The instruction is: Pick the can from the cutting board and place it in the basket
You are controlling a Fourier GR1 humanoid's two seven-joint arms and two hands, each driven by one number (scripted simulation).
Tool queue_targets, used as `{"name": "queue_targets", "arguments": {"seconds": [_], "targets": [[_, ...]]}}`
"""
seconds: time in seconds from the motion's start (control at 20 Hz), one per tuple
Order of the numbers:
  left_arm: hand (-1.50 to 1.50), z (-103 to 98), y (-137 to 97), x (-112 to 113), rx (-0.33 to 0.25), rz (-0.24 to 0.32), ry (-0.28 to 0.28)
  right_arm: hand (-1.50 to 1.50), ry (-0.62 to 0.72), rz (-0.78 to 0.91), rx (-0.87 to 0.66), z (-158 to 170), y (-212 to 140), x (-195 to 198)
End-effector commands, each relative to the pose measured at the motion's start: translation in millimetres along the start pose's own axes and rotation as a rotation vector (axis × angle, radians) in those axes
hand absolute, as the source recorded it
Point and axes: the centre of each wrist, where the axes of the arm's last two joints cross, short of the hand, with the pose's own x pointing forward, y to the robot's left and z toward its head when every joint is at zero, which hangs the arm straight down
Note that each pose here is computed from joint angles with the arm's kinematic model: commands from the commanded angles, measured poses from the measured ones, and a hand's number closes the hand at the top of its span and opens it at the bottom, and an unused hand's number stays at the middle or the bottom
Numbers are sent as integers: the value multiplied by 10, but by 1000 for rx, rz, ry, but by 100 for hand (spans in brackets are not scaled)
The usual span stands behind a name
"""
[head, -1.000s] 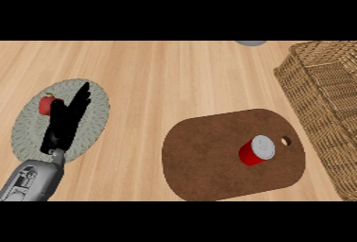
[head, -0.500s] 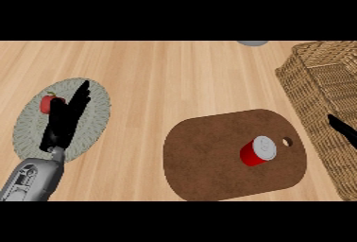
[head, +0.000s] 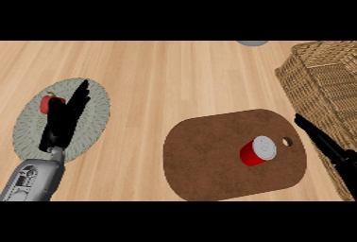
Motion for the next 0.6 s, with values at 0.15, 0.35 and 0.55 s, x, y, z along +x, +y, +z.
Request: {"name": "queue_targets", "arguments": {"seconds": [0.15, 0.35, 0.55], "targets": [[0, 125, -124, -128, -12, -11, 17, -150, -10, -13, -10, -233, 146, 10], [0, 74, -97, 1, -18, -7, 1, -150, -17, 5, 1, -363, 258, 41], [0, 187, -84, 47, 10, 3, 8, -150, -10, -11, 13, -308, 447, -72]]}}
